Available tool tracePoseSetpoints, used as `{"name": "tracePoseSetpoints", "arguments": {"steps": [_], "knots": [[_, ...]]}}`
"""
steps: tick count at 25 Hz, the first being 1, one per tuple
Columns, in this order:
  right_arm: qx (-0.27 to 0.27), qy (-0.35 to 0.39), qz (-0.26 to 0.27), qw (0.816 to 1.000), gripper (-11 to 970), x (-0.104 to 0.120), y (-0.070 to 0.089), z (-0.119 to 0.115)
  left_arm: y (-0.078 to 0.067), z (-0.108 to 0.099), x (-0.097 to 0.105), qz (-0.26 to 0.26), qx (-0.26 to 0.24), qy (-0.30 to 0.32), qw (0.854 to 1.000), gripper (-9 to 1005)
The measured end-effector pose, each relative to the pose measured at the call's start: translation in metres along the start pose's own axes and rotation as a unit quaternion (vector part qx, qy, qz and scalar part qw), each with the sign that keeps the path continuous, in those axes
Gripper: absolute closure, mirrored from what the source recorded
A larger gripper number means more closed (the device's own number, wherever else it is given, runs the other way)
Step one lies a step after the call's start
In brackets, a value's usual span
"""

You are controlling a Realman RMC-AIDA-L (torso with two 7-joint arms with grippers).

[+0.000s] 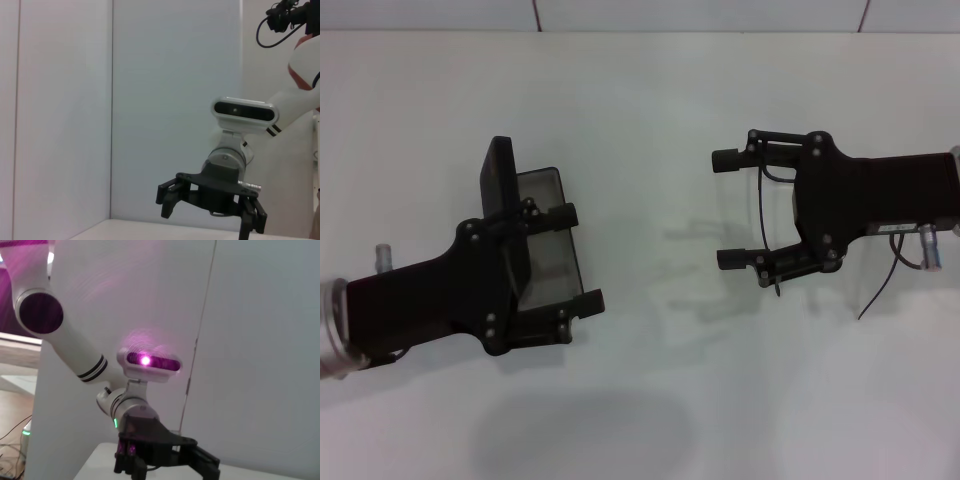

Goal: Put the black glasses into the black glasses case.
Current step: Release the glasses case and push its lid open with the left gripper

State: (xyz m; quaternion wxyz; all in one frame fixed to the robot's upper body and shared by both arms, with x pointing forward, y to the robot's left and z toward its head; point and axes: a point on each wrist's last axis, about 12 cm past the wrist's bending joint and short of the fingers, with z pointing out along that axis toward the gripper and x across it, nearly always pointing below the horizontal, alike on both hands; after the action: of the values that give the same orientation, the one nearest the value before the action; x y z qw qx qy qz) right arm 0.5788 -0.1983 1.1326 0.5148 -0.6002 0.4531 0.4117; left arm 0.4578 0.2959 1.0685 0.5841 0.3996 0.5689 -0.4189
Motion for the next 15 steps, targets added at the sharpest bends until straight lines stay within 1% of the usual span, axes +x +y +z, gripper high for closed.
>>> {"name": "tracePoseSetpoints", "arguments": {"steps": [6,11,15], "knots": [[0.000,0.005,0.002,1.000,73,0.002,0.001,-0.001,-0.002,0.005,0.001,-0.002,-0.001,-0.005,1.000,110],[0.005,0.008,0.005,1.000,73,0.004,0.003,-0.005,-0.002,0.006,0.002,0.008,-0.005,-0.008,1.000,111],[0.020,0.004,0.007,1.000,73,0.005,0.003,-0.010,-0.002,0.008,0.003,0.016,-0.023,-0.032,0.999,112]]}}
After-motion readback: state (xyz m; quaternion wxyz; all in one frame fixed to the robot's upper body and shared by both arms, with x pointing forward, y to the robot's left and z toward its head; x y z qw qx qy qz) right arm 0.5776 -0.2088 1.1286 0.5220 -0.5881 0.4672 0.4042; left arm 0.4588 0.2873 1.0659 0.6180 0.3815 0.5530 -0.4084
